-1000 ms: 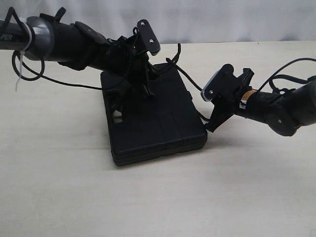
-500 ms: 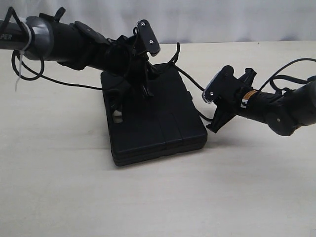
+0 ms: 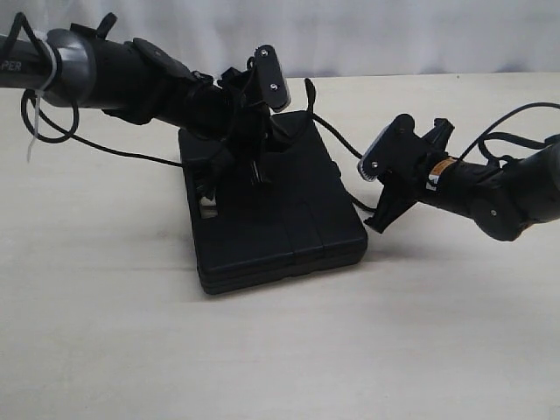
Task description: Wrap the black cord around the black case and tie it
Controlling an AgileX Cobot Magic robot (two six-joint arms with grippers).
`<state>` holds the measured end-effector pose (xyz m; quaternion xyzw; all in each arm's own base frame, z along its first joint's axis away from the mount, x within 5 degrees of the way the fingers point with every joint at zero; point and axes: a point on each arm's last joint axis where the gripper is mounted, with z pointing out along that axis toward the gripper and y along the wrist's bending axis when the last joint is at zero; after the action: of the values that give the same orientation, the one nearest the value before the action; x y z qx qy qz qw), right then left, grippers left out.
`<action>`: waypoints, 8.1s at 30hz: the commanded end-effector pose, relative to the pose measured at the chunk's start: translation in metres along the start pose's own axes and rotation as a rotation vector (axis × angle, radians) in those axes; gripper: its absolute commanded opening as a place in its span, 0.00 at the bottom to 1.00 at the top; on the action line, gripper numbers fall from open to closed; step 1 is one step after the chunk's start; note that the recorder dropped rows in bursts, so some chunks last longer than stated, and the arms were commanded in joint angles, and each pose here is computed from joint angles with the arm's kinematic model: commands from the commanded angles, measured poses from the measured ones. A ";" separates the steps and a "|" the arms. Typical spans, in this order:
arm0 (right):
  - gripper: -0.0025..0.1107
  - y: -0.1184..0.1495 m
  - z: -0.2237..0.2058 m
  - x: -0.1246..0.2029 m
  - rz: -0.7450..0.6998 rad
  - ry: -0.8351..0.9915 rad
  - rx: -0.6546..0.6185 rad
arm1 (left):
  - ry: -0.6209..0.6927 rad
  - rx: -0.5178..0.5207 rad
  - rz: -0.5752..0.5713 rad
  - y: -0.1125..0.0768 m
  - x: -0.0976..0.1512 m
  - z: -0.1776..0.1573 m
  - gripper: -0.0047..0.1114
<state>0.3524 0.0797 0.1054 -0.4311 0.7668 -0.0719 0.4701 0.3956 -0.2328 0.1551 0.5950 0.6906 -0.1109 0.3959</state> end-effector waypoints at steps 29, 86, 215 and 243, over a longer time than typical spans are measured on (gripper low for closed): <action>0.06 -0.007 -0.004 -0.020 0.107 -0.208 0.058 | -0.070 0.181 0.253 -0.019 -0.007 -0.001 0.06; 0.06 -0.004 -0.006 -0.027 0.147 -0.290 0.023 | -0.245 -0.090 -0.416 0.011 -0.027 -0.009 0.61; 0.40 -0.030 -0.021 -0.055 0.439 -0.169 -0.062 | -0.538 0.025 0.017 0.020 -0.109 -0.075 0.04; 0.40 -0.007 0.024 -0.017 0.475 -0.039 -0.115 | -0.639 0.044 0.087 0.023 -0.137 -0.107 0.04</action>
<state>0.3768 0.0986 0.1147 -0.2618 0.8269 0.1106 0.4852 0.3731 -0.2617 0.3051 0.5880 0.5157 -0.2763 0.5586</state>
